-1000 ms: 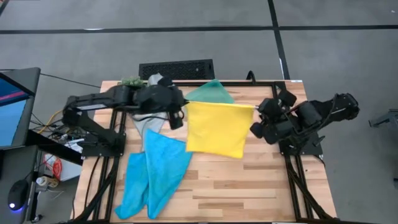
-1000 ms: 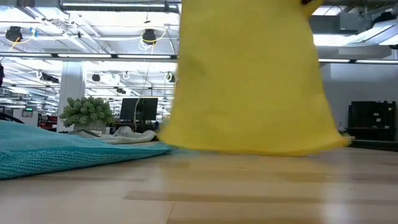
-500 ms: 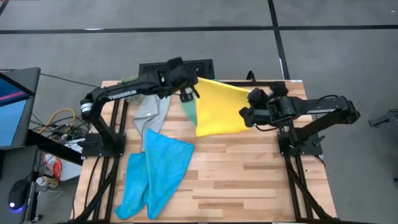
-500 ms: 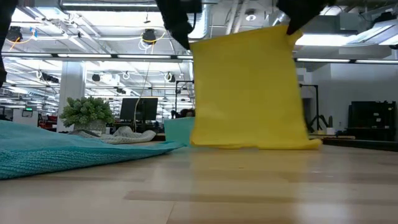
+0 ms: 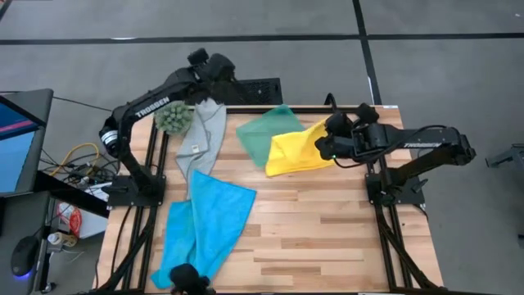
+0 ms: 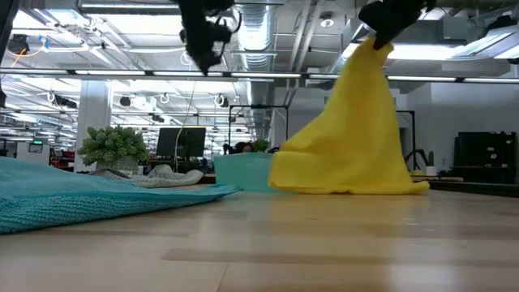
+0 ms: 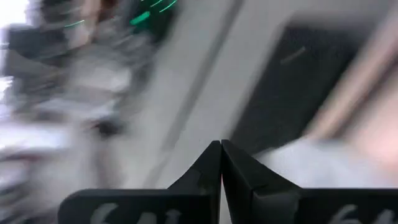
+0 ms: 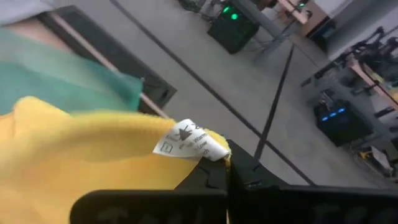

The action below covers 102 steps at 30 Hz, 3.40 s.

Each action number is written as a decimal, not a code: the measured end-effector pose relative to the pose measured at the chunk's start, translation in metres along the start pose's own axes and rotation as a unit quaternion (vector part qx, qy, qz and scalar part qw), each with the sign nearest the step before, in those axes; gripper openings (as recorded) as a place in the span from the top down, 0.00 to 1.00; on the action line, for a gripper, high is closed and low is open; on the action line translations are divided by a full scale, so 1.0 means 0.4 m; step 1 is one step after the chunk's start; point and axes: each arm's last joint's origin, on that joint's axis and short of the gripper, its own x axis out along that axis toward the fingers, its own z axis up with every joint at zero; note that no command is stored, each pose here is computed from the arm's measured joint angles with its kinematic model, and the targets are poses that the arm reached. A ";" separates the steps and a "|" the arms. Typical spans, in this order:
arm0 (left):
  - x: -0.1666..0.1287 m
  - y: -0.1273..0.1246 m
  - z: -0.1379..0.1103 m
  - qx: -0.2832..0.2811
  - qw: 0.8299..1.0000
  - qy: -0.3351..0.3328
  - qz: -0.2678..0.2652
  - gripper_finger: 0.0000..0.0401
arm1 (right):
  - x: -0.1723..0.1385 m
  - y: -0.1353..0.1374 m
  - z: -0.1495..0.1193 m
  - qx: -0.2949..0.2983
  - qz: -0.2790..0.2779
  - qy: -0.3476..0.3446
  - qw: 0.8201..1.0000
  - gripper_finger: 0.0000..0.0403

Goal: Fold microfiber towels
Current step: Fold the yellow microfiber towel

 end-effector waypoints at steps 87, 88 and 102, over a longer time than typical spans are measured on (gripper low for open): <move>-0.215 -0.865 0.052 0.009 0.970 -0.238 0.049 1.00 | -0.027 0.032 0.003 0.041 0.114 0.019 0.992 0.98; -0.227 -0.854 0.038 0.005 0.972 -0.230 0.040 1.00 | -0.031 0.034 0.000 0.043 0.117 0.018 0.992 0.98; -0.319 -0.836 -0.151 -0.049 0.982 -0.172 -0.055 1.00 | -0.154 0.099 -0.061 0.092 0.203 0.018 0.975 0.98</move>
